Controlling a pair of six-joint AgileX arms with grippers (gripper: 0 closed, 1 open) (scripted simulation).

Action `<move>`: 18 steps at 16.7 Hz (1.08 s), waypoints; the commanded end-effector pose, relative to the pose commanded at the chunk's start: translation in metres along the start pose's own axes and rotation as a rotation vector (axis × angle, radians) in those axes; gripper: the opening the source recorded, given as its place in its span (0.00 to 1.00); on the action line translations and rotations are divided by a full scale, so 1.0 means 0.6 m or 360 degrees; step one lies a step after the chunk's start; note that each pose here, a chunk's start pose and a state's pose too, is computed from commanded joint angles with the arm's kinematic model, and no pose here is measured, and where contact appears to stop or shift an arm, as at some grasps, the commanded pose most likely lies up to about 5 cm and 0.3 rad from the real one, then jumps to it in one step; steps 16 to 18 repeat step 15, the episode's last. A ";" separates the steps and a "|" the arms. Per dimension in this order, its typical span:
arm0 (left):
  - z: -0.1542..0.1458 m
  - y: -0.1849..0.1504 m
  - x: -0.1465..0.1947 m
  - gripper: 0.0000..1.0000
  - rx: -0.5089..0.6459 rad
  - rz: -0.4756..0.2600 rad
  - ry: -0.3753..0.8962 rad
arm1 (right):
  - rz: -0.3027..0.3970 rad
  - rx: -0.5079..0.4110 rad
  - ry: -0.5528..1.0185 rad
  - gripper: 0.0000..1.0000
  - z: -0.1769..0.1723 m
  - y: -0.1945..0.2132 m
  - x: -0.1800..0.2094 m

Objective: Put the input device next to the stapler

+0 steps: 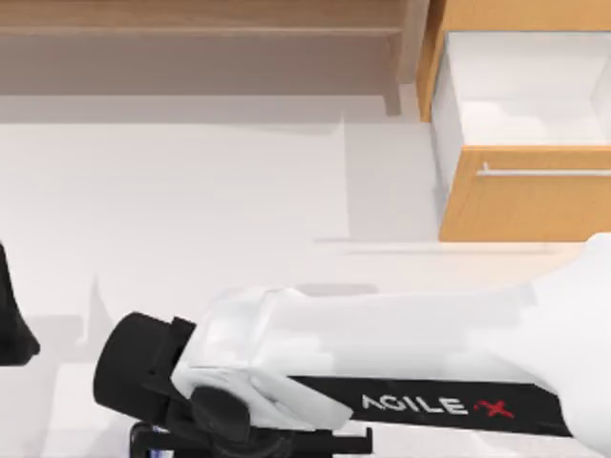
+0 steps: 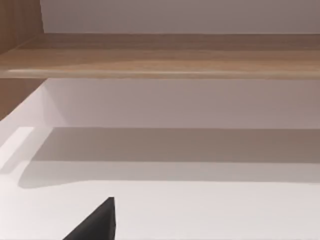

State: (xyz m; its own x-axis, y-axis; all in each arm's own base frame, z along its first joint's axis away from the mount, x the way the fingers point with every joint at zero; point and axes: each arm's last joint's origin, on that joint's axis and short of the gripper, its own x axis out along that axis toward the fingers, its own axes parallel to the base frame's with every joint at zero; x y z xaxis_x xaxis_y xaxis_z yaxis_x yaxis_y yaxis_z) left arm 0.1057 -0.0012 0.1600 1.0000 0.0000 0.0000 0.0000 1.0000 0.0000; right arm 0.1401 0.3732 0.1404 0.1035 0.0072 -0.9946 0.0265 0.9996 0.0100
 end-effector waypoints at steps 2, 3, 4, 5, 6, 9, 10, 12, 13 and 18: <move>0.000 0.000 0.000 1.00 0.0000 0.0000 0.0000 | 0.0000 0.0000 0.0000 0.45 0.000 0.000 0.000; 0.000 0.000 0.000 1.00 0.0000 0.0000 0.0000 | 0.0000 0.0000 0.0000 0.53 0.000 0.000 0.000; 0.000 0.000 0.000 1.00 0.0000 0.0000 0.0000 | 0.0000 0.0000 0.0000 0.60 0.000 0.000 0.000; 0.000 0.000 0.000 1.00 0.0000 0.0000 0.0000 | 0.0000 0.0000 0.0000 0.68 0.000 0.000 0.000; 0.000 0.000 0.000 1.00 0.0000 0.0000 0.0000 | 0.0000 0.0000 0.0000 0.75 0.000 0.000 0.000; 0.000 0.000 0.000 1.00 0.0000 0.0000 0.0000 | 0.0000 0.0000 0.0000 0.98 0.000 0.000 0.000; 0.000 0.000 0.000 1.00 0.0000 0.0000 0.0000 | 0.0000 0.0000 0.0000 1.00 0.000 0.000 0.000; 0.000 0.000 0.000 1.00 0.0000 0.0000 0.0000 | 0.0000 0.0000 0.0000 1.00 0.000 0.000 0.000; 0.000 0.000 0.000 1.00 0.0000 0.0000 0.0000 | 0.0000 0.0000 0.0000 1.00 0.000 0.000 0.000; 0.000 0.000 0.000 1.00 0.0000 0.0000 0.0000 | 0.0000 0.0000 0.0000 1.00 0.000 0.000 0.000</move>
